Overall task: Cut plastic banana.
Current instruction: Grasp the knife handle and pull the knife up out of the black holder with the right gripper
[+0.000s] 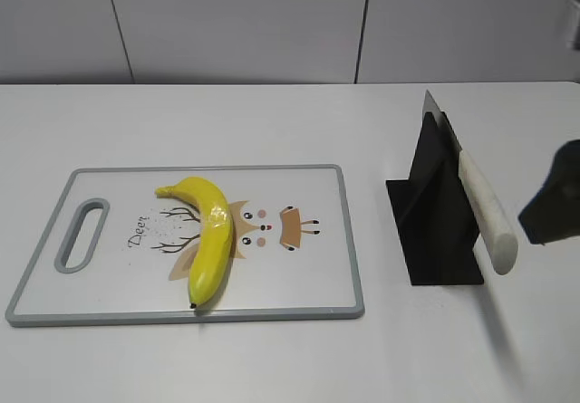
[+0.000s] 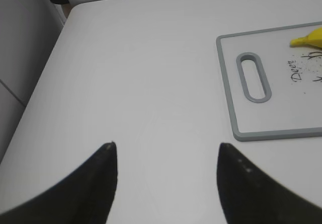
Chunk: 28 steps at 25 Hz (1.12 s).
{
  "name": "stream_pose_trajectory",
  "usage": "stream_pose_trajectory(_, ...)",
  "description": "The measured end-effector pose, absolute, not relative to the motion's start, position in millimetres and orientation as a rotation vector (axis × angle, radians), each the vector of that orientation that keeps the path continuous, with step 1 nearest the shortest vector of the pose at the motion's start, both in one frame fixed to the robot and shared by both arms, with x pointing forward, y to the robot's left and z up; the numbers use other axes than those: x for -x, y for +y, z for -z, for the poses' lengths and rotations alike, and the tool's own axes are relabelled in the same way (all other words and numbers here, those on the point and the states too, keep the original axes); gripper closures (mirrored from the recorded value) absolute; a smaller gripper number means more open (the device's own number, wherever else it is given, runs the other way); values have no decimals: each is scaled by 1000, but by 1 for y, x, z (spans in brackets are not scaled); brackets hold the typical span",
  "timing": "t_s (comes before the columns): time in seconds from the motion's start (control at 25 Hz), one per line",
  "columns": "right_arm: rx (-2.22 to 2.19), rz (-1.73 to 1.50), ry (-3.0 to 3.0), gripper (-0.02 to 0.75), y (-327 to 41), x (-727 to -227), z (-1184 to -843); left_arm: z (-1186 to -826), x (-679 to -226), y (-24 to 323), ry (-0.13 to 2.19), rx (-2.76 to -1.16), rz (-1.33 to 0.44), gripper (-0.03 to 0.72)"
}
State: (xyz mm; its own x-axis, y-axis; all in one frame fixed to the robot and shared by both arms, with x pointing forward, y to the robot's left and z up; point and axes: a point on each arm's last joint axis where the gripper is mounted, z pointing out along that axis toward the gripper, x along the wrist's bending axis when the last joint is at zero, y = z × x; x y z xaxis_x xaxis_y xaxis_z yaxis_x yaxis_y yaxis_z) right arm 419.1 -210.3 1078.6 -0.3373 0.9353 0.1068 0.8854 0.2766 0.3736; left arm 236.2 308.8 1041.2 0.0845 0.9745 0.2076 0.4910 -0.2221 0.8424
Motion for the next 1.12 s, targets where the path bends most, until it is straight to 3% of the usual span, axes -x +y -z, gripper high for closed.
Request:
stream_pose_trajectory(0.24,-1840,-530,2367,177,-195,-450,-1074,-1041,-236,309,1447,-1781,-1061,114)
stream_pose_trajectory(0.6,-2081,-342,2302,177,-180,-484,-1028,-1041,-236,309,1447,-1781,-1061,114)
stream_pose_trajectory(0.76,-2163,-275,2265,212,-176,-493,-1010,-1041,-236,309,1447,-1781,-1061,114)
stream_pose_trajectory(0.96,-2222,-202,2241,328,-174,-498,-995,-1041,-236,309,1447,-1781,-1061,114)
stream_pose_trajectory(1.04,-2230,-192,2238,422,-174,-499,-993,-1041,-236,309,1447,-1781,-1061,114)
stream_pose_trajectory(1.12,-2234,-189,2235,569,-173,-499,-993,-1041,-236,309,1447,-1781,-1061,114)
